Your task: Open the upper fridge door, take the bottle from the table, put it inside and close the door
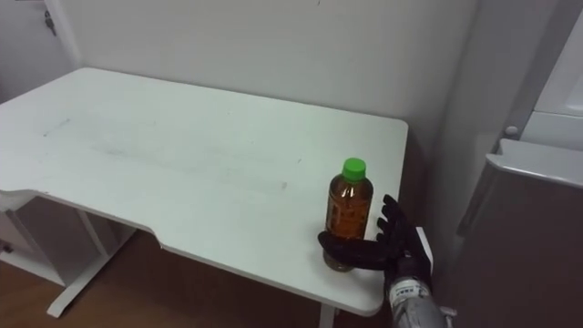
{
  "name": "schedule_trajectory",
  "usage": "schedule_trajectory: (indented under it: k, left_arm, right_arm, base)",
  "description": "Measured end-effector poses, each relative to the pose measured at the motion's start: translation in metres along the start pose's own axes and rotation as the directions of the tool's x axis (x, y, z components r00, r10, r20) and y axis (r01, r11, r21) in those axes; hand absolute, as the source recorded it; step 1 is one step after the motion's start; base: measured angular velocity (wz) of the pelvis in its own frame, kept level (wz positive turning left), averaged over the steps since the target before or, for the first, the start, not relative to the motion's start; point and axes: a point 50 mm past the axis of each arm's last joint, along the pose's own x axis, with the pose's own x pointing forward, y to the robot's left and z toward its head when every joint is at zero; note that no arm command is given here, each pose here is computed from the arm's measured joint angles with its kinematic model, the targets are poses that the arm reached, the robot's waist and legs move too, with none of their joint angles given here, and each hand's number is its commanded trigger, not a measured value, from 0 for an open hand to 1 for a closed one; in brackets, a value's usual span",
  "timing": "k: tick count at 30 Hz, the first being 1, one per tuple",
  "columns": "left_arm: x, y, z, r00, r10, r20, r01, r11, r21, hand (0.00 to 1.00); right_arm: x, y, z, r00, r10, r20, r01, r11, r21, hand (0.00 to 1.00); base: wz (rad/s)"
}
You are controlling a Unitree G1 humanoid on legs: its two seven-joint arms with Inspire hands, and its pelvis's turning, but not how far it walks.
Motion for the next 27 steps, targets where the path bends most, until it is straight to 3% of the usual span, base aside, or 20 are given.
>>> schedule_trajectory:
  k: [8, 27]
  left_arm:
    - [0.0, 0.0, 0.002, 1.0, -0.006, 0.007, 0.006, 1.0, 0.0, 0.0]
    - [0.0, 0.003, 0.005, 1.0, 0.027, 0.016, -0.027, 1.0, -0.005, 0.0]
  right_arm:
    - [0.003, 0.004, 0.012, 0.997, -0.011, 0.081, 0.024, 0.986, -0.167, 0.0]
    - [0.008, 0.012, 0.031, 0.986, -0.066, 0.154, 0.091, 0.983, -0.158, 0.0]
  base:
    - [0.05]
    - [0.02]
